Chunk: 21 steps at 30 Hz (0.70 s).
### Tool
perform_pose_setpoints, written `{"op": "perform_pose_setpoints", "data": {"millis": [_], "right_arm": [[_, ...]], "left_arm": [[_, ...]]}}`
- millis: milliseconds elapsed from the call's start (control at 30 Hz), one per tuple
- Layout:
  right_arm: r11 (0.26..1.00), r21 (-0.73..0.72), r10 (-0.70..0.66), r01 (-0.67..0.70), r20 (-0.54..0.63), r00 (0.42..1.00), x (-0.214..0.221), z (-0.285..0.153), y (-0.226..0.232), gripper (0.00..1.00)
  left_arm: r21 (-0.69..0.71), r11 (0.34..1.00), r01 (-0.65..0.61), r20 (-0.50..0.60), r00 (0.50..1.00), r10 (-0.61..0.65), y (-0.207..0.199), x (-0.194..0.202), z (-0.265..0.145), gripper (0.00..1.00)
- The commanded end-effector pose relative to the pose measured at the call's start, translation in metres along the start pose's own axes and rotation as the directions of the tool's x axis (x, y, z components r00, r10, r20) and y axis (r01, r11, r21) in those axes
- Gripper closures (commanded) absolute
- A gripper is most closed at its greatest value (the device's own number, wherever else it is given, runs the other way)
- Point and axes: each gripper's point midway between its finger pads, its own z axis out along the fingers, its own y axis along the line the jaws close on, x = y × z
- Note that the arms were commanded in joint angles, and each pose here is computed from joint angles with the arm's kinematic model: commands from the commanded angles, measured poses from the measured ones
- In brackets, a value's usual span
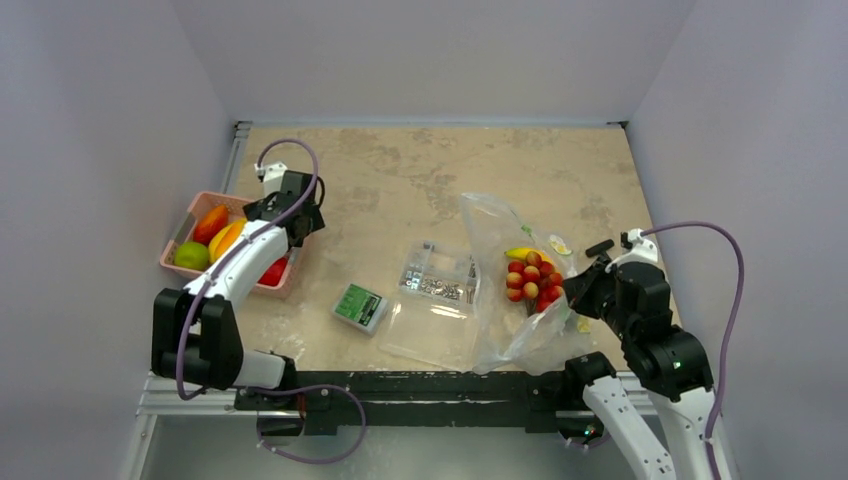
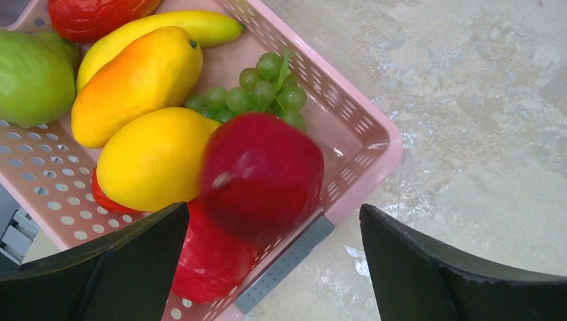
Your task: Take the fake fruits out of the plastic bag
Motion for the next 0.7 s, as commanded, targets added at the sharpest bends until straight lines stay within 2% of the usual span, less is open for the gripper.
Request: {"op": "perform_pose_setpoints", "data": {"millis": [0,100,167,233,333,433,500,567,633,667], "right_arm": [[0.999,0.032,0.018,-0.015,-0.096,0.995,0.014,-0.003,-0.002,1.0],[0.997,0.078,0.023,-0.009,-0.187,0.982,0.032,-0.006,-0.012,1.0],[0.994,0.105,0.032,-0.008,-0.226,0.974,0.042,-0.009,-0.017,1.0],[0.99,0.141,0.032,0.004,-0.247,0.968,0.047,-0.013,-0.025,1.0],[0.982,0.186,0.021,0.027,-0.252,0.967,0.05,-0.015,-0.036,0.98],[0.985,0.17,0.017,0.026,-0.244,0.97,0.05,-0.016,-0.035,0.9],[0.982,0.184,0.016,0.031,-0.249,0.968,0.05,-0.015,-0.037,0.88],[0.982,0.187,0.016,0.033,-0.257,0.966,0.05,-0.014,-0.036,0.88],[0.983,0.182,0.016,0.032,-0.258,0.966,0.049,-0.013,-0.034,0.87],[0.985,0.172,0.014,0.031,-0.257,0.966,0.047,-0.012,-0.031,0.87]], "left_arm": [[0.086,0.992,0.09,0.044,0.995,-0.094,-0.003,-0.023,-0.023,0.0],[0.168,0.975,0.147,0.049,0.986,-0.157,-0.004,-0.029,-0.043,0.0],[0.293,0.939,0.182,0.03,0.98,-0.199,-0.017,-0.03,-0.062,0.0],[0.453,0.872,0.186,0.006,0.977,-0.212,-0.038,-0.025,-0.087,0.0],[0.671,0.731,0.124,0.011,0.984,-0.178,-0.072,-0.012,-0.136,0.02],[0.87,0.492,0.032,0.045,0.988,-0.145,-0.106,0.009,-0.203,0.06],[0.966,0.257,-0.005,0.043,0.989,-0.142,-0.121,0.025,-0.257,0.11],[0.996,0.08,-0.03,0.041,0.988,-0.151,-0.131,0.038,-0.3,0.12],[0.996,-0.046,-0.072,0.066,0.992,-0.112,-0.141,0.062,-0.342,0.13],[0.991,-0.083,-0.101,0.093,0.991,-0.096,-0.146,0.072,-0.358,0.13]]}}
